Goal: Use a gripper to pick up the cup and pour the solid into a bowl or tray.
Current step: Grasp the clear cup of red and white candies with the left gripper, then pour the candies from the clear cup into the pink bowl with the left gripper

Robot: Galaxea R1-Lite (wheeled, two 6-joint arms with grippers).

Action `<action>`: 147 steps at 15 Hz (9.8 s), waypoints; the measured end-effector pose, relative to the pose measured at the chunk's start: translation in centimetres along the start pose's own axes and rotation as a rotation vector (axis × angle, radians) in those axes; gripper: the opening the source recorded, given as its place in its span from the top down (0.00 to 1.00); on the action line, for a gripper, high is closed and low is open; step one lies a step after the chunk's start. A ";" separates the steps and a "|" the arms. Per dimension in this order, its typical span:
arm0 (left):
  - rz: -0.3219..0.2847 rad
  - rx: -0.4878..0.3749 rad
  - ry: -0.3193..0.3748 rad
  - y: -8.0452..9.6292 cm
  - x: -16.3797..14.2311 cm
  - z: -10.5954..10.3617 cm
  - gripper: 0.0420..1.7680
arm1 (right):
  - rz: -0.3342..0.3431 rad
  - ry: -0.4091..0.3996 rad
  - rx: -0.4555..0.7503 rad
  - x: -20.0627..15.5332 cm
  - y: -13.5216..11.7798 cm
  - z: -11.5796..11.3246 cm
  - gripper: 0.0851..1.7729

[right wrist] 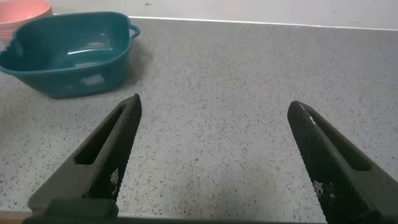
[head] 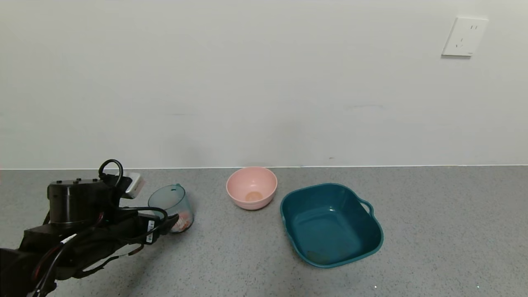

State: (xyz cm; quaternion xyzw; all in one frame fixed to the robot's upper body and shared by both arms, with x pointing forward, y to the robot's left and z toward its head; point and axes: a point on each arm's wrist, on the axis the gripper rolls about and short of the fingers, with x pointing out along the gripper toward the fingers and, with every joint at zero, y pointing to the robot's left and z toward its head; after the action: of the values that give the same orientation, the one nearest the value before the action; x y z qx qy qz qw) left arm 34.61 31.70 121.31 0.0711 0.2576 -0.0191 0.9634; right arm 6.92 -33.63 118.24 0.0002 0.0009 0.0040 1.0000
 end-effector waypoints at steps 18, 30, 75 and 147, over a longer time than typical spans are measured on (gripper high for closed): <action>0.022 -0.048 -0.047 -1.2 6.9 -3.0 0.03 | 0.000 0.000 0.000 0.0 0.0 0.0 0.04; 0.036 -0.060 -0.111 -2.1 10.3 -4.6 0.03 | 0.000 0.000 0.000 0.0 0.0 0.0 0.04; 0.083 0.091 -0.214 -1.4 9.1 -1.1 0.27 | 0.000 0.000 0.000 0.0 0.0 0.0 0.04; 0.600 2.033 -0.168 -12.0 9.0 10.9 0.28 | 0.000 0.000 0.000 0.0 0.0 0.0 0.04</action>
State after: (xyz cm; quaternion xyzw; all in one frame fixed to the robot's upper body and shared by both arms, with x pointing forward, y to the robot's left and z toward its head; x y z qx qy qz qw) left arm 46.95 18.27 124.66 0.9018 0.0251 0.0083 0.4313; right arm 6.92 -33.63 118.23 0.0000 0.0011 0.0040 1.0000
